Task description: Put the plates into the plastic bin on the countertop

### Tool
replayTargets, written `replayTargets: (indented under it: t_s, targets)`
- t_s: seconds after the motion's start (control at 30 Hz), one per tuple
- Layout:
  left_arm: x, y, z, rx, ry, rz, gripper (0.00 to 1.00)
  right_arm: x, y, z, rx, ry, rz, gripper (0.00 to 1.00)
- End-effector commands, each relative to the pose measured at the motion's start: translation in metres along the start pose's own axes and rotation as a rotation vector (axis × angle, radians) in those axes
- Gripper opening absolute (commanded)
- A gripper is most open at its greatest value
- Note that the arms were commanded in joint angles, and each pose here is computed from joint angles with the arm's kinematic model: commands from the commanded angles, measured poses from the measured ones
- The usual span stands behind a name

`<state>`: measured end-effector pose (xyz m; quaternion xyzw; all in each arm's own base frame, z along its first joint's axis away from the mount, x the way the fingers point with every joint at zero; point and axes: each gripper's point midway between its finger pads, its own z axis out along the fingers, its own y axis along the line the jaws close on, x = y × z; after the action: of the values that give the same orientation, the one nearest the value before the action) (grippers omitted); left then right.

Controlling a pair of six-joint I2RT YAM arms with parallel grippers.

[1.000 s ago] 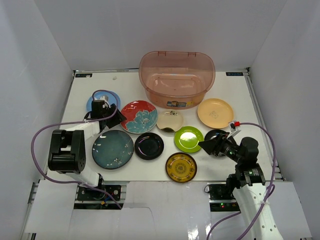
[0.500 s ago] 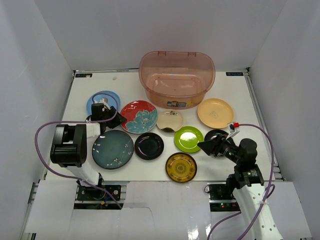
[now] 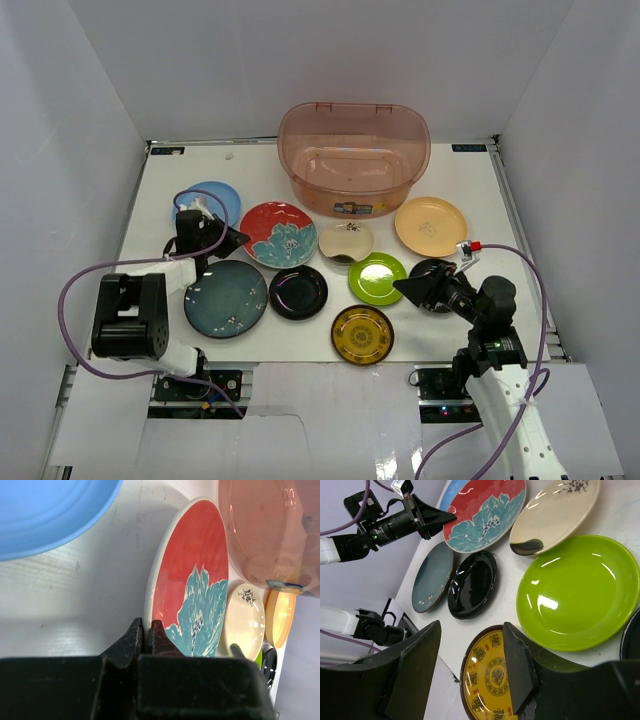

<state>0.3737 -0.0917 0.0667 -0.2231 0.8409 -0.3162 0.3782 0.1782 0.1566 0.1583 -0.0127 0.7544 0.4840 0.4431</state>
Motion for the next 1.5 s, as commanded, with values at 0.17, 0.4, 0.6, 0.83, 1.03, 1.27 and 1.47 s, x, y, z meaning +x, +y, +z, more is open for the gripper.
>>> replayTargets:
  t_s: [0.17, 0.4, 0.6, 0.83, 1.03, 1.27, 1.47]
  targets:
    - [-0.029, -0.068, -0.058, 0.165, -0.093, 0.097, 0.0, -0.009, 0.02, 0.005, -0.094, 0.004, 0.019, 0.81]
    - [-0.01, -0.111, -0.117, 0.361, -0.101, 0.141, 0.0, -0.014, 0.026, 0.014, -0.086, 0.027, 0.01, 0.96]
    - [0.023, -0.118, -0.148, 0.455, -0.041, 0.156, 0.0, 0.005, 0.049, 0.044, -0.137, 0.117, -0.011, 0.98]
    - [0.047, -0.133, -0.175, 0.578, 0.03, 0.168, 0.0, 0.02, 0.08, 0.08, -0.18, 0.192, -0.083, 0.98]
    - [0.056, -0.148, -0.192, 0.662, 0.08, 0.214, 0.0, 0.02, 0.071, 0.103, -0.134, 0.194, -0.071, 0.98]
    - [0.063, -0.155, -0.195, 0.703, 0.14, 0.248, 0.0, 0.01, 0.082, 0.12, -0.16, 0.171, -0.041, 0.56]
    - [0.06, -0.169, -0.19, 0.714, 0.154, 0.288, 0.0, 0.013, 0.097, 0.136, -0.223, 0.232, 0.019, 0.22]
